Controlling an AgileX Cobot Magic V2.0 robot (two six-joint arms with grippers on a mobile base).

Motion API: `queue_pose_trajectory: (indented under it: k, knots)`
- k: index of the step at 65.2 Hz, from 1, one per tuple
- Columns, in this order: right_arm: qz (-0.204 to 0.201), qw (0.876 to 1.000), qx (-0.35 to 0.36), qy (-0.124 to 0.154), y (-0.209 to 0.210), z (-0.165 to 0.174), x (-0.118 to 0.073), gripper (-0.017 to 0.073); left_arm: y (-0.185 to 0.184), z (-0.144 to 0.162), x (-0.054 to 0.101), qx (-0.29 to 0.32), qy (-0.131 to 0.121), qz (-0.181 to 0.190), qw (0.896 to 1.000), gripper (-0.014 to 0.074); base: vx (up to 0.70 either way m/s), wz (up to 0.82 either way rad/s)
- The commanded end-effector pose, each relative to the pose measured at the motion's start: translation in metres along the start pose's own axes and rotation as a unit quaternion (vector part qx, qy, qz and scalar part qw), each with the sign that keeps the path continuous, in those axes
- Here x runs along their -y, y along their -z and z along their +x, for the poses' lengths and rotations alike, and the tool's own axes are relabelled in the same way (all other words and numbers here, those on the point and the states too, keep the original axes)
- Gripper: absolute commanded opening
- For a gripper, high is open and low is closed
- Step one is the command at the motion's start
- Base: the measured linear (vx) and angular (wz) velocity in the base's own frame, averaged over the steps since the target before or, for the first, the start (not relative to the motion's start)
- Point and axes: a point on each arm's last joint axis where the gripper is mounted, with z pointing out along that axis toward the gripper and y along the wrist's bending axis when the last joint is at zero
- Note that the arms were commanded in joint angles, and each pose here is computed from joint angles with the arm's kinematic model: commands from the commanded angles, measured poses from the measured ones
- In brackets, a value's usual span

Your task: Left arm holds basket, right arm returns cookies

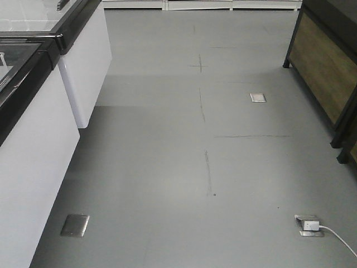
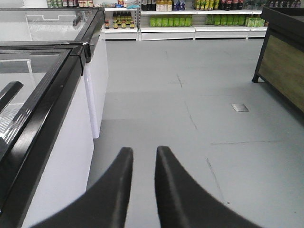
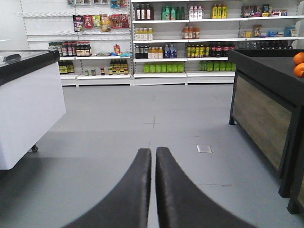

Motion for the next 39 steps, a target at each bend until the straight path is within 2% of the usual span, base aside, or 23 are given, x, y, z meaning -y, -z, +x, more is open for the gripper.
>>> queue_pose_trajectory:
  k: [1, 22, 30, 36, 39]
  knots:
    - [0.002, 0.999, 0.034, 0.009, 0.0004, -0.0013, 0.0004, -0.0010, 0.0017, -0.0164, 0.0008, 0.042, 0.005, 0.002, 0.999, 0.0228, 0.00, 0.00]
    - [0.002, 0.999, 0.034, 0.009, 0.0004, -0.0013, 0.0004, -0.0010, 0.0016, -0.0155, 0.0008, 0.038, 0.005, 0.002, 0.999, 0.0486, 0.00, 0.00]
    - [0.002, 0.999, 0.034, 0.009, 0.0004, -0.0013, 0.0004, -0.0010, 0.0017, -0.0174, 0.0009, 0.048, 0.006, 0.002, 0.999, 0.0499, 0.00, 0.00]
    - [0.002, 0.999, 0.034, 0.009, 0.0004, -0.0013, 0.0004, -0.0010, 0.0017, -0.0144, 0.0016, 0.032, 0.033, 0.007, 0.999, 0.0497, 0.00, 0.00]
    - [0.002, 0.999, 0.034, 0.009, 0.0004, -0.0013, 0.0004, -0.0010, 0.0016, -0.0121, 0.0018, 0.019, 0.036, 0.008, 0.999, 0.0494, 0.00, 0.00]
